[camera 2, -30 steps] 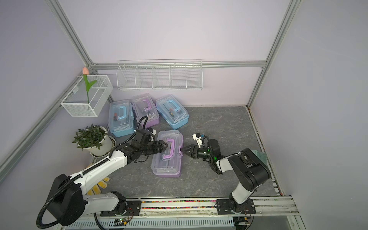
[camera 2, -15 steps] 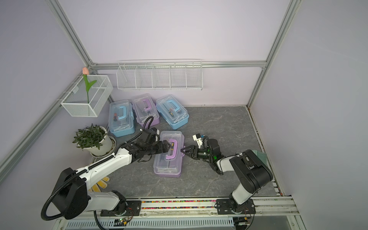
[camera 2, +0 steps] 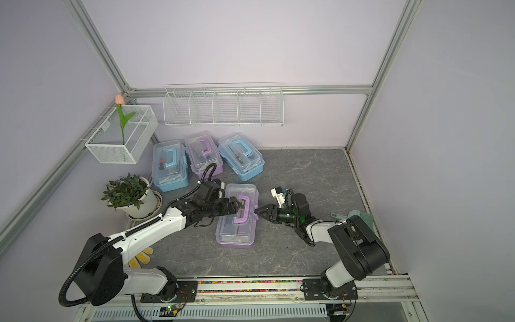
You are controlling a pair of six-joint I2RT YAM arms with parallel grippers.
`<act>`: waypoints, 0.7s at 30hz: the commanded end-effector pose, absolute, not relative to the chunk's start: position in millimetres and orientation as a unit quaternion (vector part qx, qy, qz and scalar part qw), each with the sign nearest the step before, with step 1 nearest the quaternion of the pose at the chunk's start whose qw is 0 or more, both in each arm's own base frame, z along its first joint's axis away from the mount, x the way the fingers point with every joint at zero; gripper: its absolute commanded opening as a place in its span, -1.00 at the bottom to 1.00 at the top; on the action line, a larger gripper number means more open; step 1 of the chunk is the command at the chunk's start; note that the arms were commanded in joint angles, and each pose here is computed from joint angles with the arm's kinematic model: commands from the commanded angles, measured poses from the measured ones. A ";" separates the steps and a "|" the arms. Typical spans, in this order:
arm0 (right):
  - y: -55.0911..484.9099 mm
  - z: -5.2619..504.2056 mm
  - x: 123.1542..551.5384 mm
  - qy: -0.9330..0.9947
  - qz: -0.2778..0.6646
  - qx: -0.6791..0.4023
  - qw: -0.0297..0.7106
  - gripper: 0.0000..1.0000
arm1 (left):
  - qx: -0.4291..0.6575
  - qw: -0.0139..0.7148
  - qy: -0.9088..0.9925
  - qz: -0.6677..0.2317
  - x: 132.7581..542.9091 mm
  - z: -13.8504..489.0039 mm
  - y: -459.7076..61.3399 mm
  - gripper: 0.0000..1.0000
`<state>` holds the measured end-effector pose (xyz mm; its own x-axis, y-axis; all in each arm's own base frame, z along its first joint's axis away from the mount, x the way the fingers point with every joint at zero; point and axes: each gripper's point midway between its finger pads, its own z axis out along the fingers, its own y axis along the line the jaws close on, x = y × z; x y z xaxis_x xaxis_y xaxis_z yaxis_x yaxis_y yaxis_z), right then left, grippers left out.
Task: Close toolboxes
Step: Fasten the toolbox latch on the toolbox.
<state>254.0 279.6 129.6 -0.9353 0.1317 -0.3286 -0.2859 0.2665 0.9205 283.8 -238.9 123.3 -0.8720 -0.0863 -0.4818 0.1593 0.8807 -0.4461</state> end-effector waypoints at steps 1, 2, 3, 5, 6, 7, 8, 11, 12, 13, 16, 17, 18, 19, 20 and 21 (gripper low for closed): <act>279.4 132.7 256.2 0.783 0.592 -0.058 0.183 0.14 | 0.013 0.185 0.959 -0.214 259.5 86.9 -230.8 0.91; 279.1 131.1 256.2 0.786 0.588 -0.058 0.181 0.11 | 0.013 0.186 0.959 -0.215 259.3 87.1 -231.4 0.91; 278.7 128.2 255.9 0.791 0.582 -0.058 0.179 0.10 | 0.013 0.187 0.958 -0.216 259.5 87.6 -232.3 0.91; 278.0 124.9 255.9 0.797 0.575 -0.057 0.176 0.08 | 0.014 0.187 0.958 -0.219 259.1 88.8 -234.0 0.91; 278.1 122.8 255.4 0.801 0.571 -0.055 0.172 0.07 | 0.013 0.188 0.957 -0.219 259.5 89.0 -234.5 0.91; 277.2 120.9 255.6 0.805 0.566 -0.051 0.169 0.05 | 0.014 0.189 0.957 -0.220 259.6 90.0 -235.1 0.91; 277.2 120.1 255.5 0.808 0.562 -0.052 0.168 0.03 | 0.015 0.189 0.957 -0.220 259.8 90.4 -235.8 0.91; 277.2 119.1 255.5 0.814 0.554 -0.053 0.165 -0.02 | 0.016 0.191 0.956 -0.223 260.3 92.6 -238.2 0.92; 277.4 118.8 255.1 0.816 0.552 -0.054 0.163 -0.05 | 0.018 0.192 0.955 -0.224 260.6 94.3 -239.9 0.92; 277.7 119.0 255.3 0.818 0.549 -0.055 0.163 -0.07 | 0.019 0.191 0.955 -0.224 260.0 94.7 -240.6 0.92; 278.1 121.1 256.7 0.820 0.545 -0.057 0.166 -0.12 | 0.023 0.195 0.954 -0.227 260.4 98.1 -244.3 0.92; 278.7 121.7 256.8 0.821 0.544 -0.058 0.166 -0.14 | 0.024 0.194 0.954 -0.226 260.1 98.4 -245.0 0.92; 279.5 122.8 256.9 0.821 0.543 -0.060 0.166 -0.17 | 0.025 0.195 0.954 -0.226 260.1 99.3 -245.8 0.92; 279.9 123.1 256.7 0.823 0.540 -0.062 0.165 -0.19 | 0.027 0.195 0.954 -0.226 259.9 100.0 -246.6 0.91; 280.0 123.0 256.5 0.825 0.536 -0.063 0.165 -0.20 | 0.028 0.196 0.954 -0.226 259.7 100.3 -247.4 0.92; 280.0 122.5 256.2 0.828 0.532 -0.066 0.165 -0.21 | 0.029 0.197 0.953 -0.227 260.0 101.5 -248.0 0.91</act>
